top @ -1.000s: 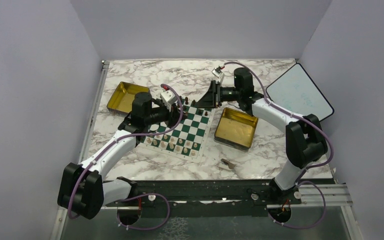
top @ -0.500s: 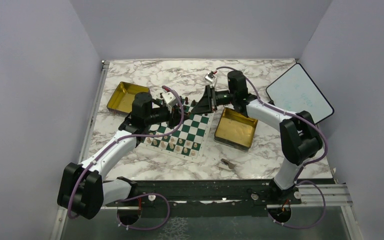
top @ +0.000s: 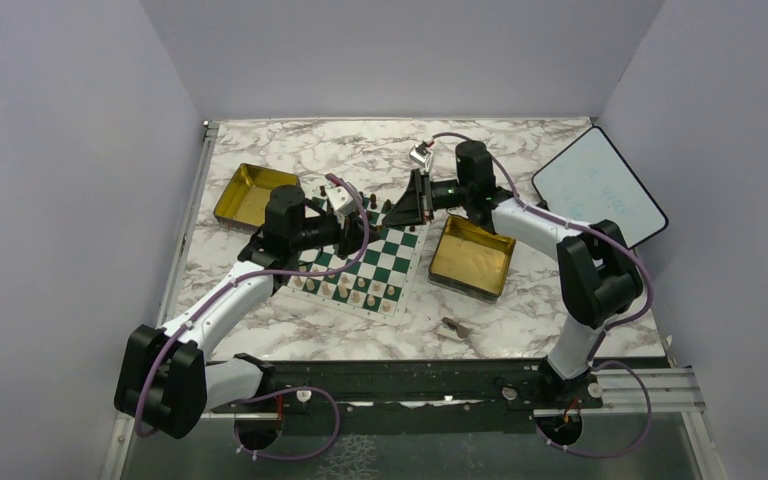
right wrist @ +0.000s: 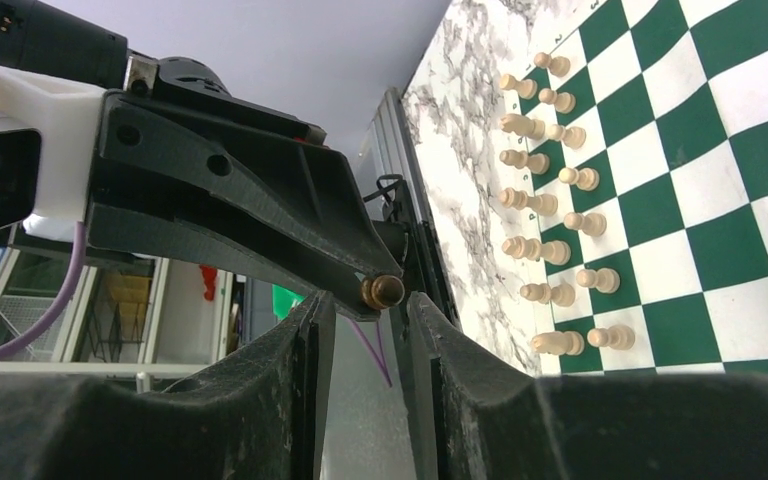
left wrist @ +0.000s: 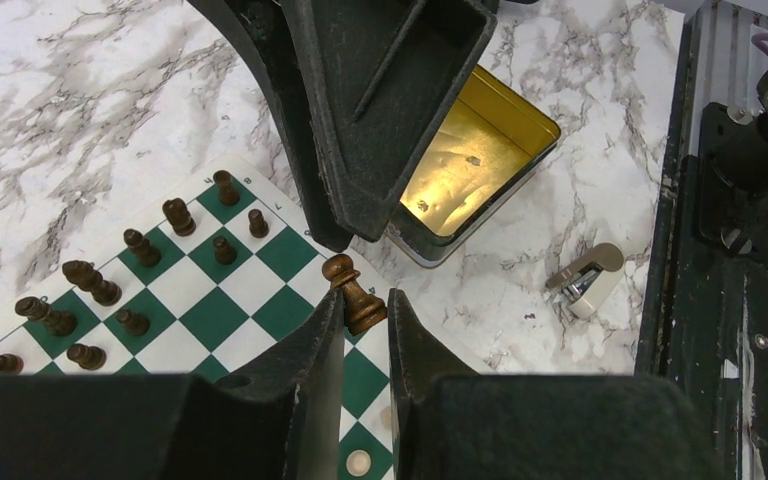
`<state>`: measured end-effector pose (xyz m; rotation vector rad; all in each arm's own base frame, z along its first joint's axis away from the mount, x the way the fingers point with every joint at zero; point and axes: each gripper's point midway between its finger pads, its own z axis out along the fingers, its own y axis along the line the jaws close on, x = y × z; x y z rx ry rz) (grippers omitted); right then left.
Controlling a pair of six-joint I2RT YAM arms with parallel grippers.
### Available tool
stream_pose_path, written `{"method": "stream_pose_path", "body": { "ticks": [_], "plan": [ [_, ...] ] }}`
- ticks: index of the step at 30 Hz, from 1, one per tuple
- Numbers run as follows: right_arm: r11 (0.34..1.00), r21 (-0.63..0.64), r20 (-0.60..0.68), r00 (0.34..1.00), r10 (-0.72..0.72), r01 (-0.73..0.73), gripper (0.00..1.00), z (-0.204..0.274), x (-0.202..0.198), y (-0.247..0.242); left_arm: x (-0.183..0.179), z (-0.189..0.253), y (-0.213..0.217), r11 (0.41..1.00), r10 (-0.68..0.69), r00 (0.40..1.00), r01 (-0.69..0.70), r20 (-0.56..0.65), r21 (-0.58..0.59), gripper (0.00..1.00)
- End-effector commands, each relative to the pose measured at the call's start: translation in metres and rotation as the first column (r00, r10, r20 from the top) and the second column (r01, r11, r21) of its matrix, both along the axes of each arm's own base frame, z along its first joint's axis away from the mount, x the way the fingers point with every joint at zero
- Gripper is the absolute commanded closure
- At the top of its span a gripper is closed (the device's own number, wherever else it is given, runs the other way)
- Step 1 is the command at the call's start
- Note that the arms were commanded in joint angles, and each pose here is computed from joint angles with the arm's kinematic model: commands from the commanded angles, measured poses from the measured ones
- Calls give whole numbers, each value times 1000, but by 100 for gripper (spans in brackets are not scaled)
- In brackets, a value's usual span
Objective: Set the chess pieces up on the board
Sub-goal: Place the chess piece on the chessboard.
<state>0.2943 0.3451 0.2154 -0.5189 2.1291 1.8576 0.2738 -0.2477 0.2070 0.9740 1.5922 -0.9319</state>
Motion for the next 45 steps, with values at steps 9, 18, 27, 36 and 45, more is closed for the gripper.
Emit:
{"method": "stream_pose_path", "body": {
  "ticks": [9, 18, 27, 36, 45],
  "plan": [
    [998, 25, -21, 998, 52, -52, 64, -4, -9, 11, -12, 6, -7, 997, -70, 996, 71, 50, -18, 87],
    [997, 45, -39, 997, 61, -59, 71, -5, -13, 12, -13, 4, -6, 997, -70, 996, 71, 61, -11, 88],
    [997, 38, -48, 997, 63, -61, 69, -10, -15, 11, -9, 4, -3, 999, -41, 997, 41, 73, -3, 89],
    [997, 34, -57, 996, 66, -64, 75, -13, -16, 11, -5, 3, -1, 1000, -15, 996, 14, 85, 7, 89],
    [998, 37, -51, 997, 61, -59, 86, -10, -16, 10, 1, 2, 1, 1000, 13, 997, -14, 78, 12, 85]
  ]
}}
